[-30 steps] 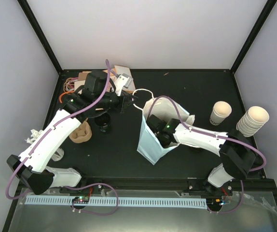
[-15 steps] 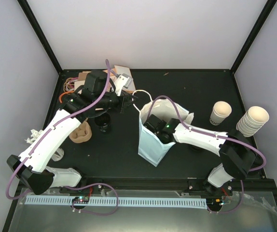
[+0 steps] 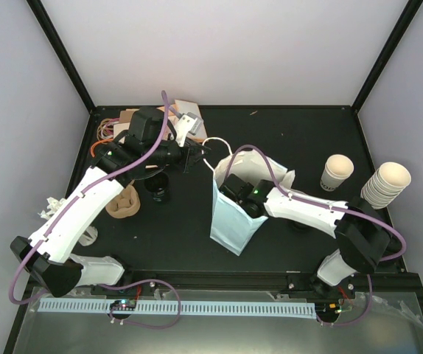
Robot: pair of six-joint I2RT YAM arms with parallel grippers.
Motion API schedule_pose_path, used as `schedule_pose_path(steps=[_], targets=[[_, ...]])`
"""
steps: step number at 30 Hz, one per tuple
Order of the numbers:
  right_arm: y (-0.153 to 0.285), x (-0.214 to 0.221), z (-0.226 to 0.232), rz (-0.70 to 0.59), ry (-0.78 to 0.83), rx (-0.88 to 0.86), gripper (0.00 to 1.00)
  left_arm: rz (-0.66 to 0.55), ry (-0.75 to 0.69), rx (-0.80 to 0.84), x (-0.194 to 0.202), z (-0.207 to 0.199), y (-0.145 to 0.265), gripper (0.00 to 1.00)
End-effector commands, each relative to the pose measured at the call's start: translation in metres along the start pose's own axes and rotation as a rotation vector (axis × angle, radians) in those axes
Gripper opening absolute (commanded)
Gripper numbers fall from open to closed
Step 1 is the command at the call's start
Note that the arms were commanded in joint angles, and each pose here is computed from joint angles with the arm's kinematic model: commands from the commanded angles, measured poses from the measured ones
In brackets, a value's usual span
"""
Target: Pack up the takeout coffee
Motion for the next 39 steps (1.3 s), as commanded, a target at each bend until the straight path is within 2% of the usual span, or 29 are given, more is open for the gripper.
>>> schedule_pose_path(steps=[1, 3, 6, 7, 8, 10, 11, 18, 23, 29, 39], targets=[[0.013, -0.007, -0.005, -0.027, -0.008, 0.044, 1.00, -0.026, -0.026, 0.013, -0.005, -0.003, 0.005, 0.01], [0.014, -0.007, -0.006, -0.027, -0.007, 0.051, 0.99, -0.028, -0.027, 0.009, -0.006, -0.003, 0.005, 0.02], [0.010, -0.006, -0.005, -0.006, -0.006, 0.048, 0.79, -0.010, -0.016, 0.000, -0.004, 0.002, -0.002, 0.02], [0.010, -0.005, -0.005, -0.004, -0.009, 0.048, 0.76, -0.005, -0.013, -0.001, -0.004, 0.003, -0.004, 0.02], [0.011, -0.006, -0.005, -0.009, -0.011, 0.047, 0.77, -0.004, -0.012, -0.002, -0.004, 0.003, -0.005, 0.02], [0.014, -0.007, -0.006, -0.021, -0.013, 0.051, 0.96, -0.005, -0.011, -0.005, -0.004, 0.004, -0.005, 0.02], [0.016, -0.007, -0.006, -0.027, -0.012, 0.054, 1.00, -0.004, -0.011, -0.009, -0.004, 0.004, -0.004, 0.01], [0.028, -0.009, -0.011, -0.056, -0.010, 0.098, 1.00, 0.004, -0.004, -0.046, -0.002, 0.011, -0.007, 0.02], [0.037, -0.010, -0.014, -0.056, 0.041, 0.241, 1.00, 0.006, 0.015, -0.085, -0.001, 0.021, -0.007, 0.02], [0.051, -0.015, -0.004, -0.103, 0.018, 0.136, 1.00, 0.016, 0.004, -0.096, 0.001, 0.025, -0.008, 0.02], [0.085, -0.025, -0.014, -0.157, -0.026, 0.200, 1.00, 0.024, -0.019, -0.126, 0.009, 0.031, -0.005, 0.02]])
Point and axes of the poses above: each gripper's point midway between its finger pads, its own y axis back along the fingers, its own z axis along the line the jaws close on, x = y × z, the point moved 6 cm from there along y, back along the fingers, and after that the axes turned 10 degrees about y, right-handed, at the moved point
